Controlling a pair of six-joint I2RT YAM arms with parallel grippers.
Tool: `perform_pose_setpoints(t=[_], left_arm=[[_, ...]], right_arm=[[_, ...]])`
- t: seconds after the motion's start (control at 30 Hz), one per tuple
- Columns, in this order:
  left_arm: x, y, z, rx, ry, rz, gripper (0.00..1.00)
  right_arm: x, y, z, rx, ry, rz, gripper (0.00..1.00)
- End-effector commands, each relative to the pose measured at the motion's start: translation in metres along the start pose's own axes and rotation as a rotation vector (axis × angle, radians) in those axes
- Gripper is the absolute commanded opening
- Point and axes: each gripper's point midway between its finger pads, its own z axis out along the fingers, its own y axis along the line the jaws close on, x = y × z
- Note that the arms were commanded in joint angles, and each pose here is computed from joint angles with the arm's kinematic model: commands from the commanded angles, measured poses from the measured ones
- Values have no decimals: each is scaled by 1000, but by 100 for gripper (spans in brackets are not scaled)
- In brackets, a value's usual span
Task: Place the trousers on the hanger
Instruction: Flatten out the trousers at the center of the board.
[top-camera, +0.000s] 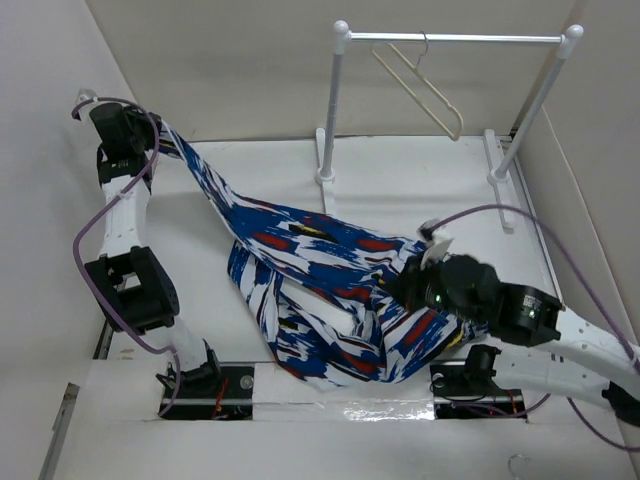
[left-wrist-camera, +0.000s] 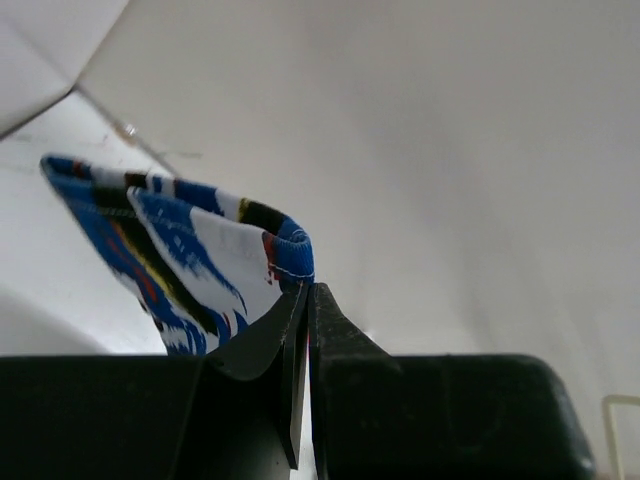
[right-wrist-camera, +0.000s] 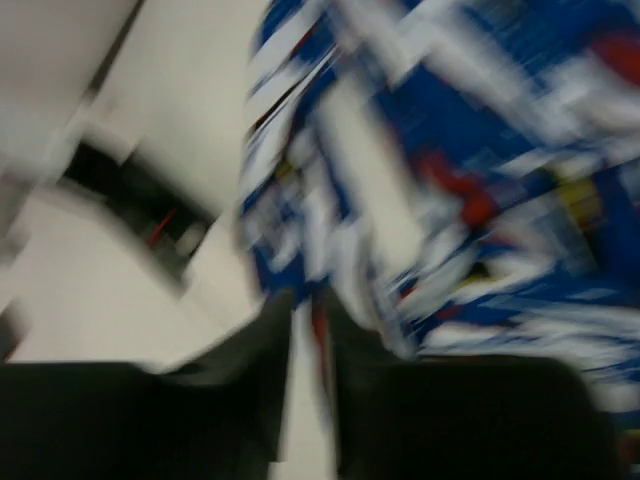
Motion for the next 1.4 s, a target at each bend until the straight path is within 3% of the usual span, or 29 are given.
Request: perform_pose_setpoints(t=[0.0, 0.1, 0.13, 0.2, 0.23, 0.33, 0.37, 0.6, 0.77, 0.87, 0.9, 0.93, 1.03, 1.2, 1.37], left_arm=[[-15, -20, -23, 92, -63, -3, 0], [-1, -17, -31, 123, -31, -34, 0], [-3, -23, -38, 148, -38, -38, 0], [7, -16, -43, 149, -24, -50, 0], [5, -20, -49, 166, -33, -49, 0], [13, -27, -59, 192, -37, -30, 0], [21, -28, -61, 197, -26, -23, 0], [35, -17, -64, 203, -2, -52, 0], [33, -14, -66, 197, 0, -49, 0], [31, -9, -69, 191, -11, -54, 0], [29, -5, -69, 186, -12, -59, 0], [31, -5, -68, 189, -2, -66, 0], [32, -3, -67, 187, -5, -66, 0], [35, -6, -65, 207, 12, -77, 0], [31, -3, -59, 196, 9, -74, 0]], right_arm=[[-82, -100, -9, 453, -317, 23, 4], [-113, -188, -14, 675, -405, 135, 0], [-104, -216, -11, 723, -391, 168, 6], [-104, -275, -22, 796, -432, 283, 28], [-97, -293, -24, 813, -432, 327, 55], [-72, -342, -30, 843, -416, 439, 93], [-62, -361, -33, 879, -399, 486, 100], [-38, -379, 7, 757, -231, 596, 100], [-1, -392, 35, 673, -133, 730, 96], [1, -397, 47, 637, -123, 759, 86], [4, -402, 52, 633, -110, 769, 75], [-1, -402, 54, 601, -127, 779, 47], [-40, -403, 57, 545, -260, 726, 1], [-129, -379, 34, 479, -455, 557, 0], [-209, -331, -43, 562, -706, 322, 0]])
